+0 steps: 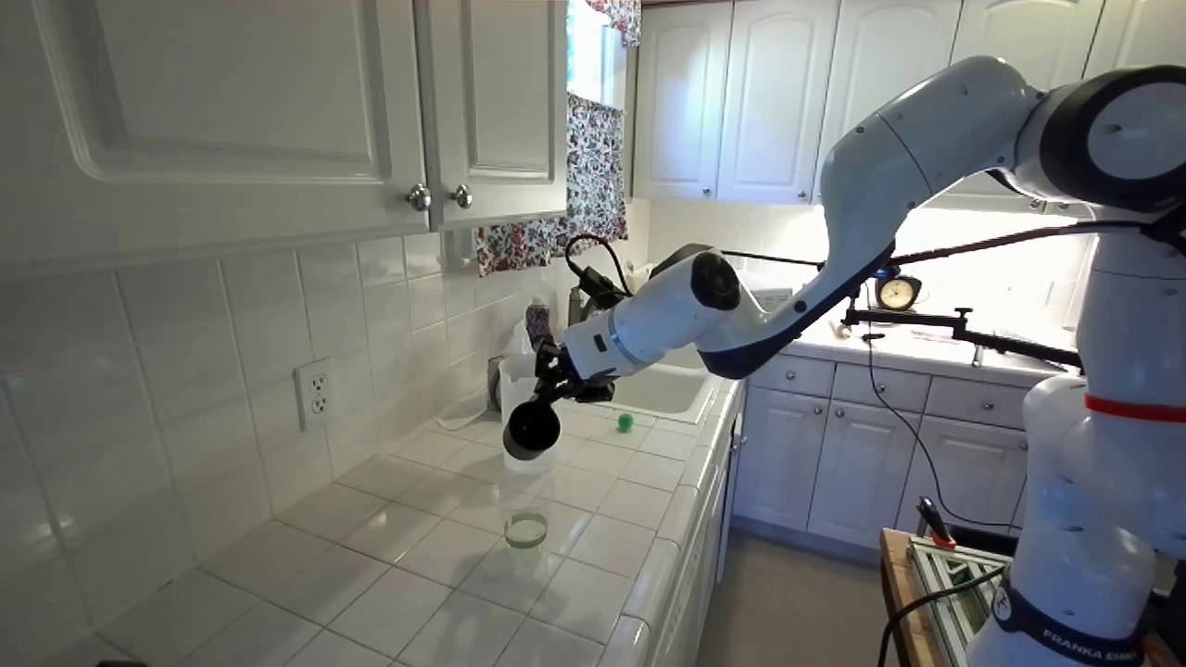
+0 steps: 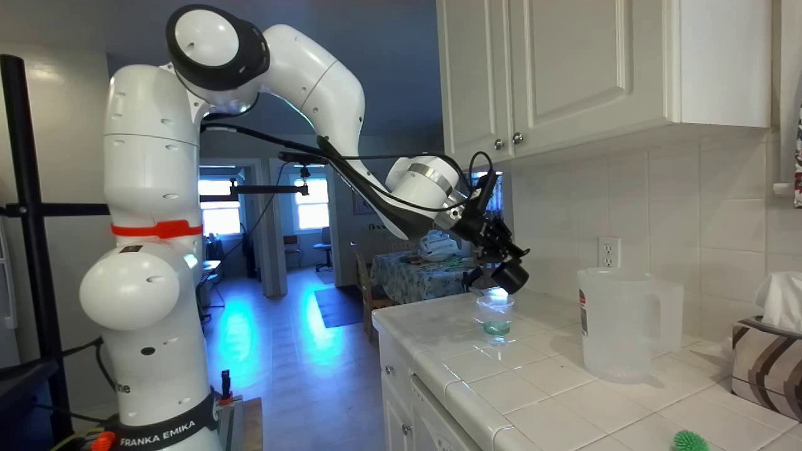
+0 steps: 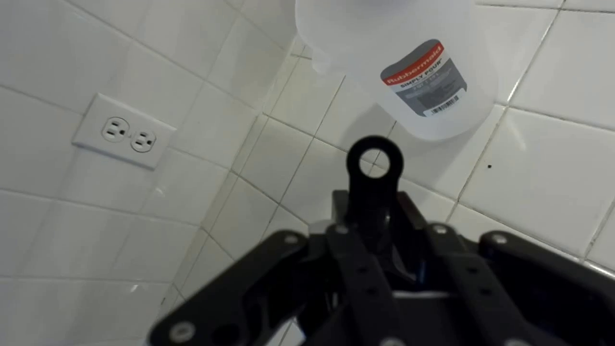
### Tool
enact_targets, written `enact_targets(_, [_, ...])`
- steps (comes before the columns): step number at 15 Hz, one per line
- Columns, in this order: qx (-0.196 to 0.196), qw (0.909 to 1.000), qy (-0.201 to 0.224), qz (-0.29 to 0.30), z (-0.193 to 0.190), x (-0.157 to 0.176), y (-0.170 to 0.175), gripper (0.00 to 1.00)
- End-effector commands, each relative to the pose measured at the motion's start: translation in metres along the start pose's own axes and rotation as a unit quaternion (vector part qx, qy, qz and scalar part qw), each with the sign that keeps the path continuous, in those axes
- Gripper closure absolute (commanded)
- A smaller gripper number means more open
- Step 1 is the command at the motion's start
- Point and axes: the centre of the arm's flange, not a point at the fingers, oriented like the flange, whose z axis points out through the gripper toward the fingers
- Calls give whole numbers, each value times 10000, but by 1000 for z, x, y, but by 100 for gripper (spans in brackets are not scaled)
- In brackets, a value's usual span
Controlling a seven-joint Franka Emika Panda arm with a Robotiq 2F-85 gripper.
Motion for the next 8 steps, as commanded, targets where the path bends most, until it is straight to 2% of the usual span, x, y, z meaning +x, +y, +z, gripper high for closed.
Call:
enact_targets(1, [-181, 9995, -255, -83, 1, 4, -2, 94])
enact_targets(8, [-372, 9978, -490, -263, -1, 14, -2, 94])
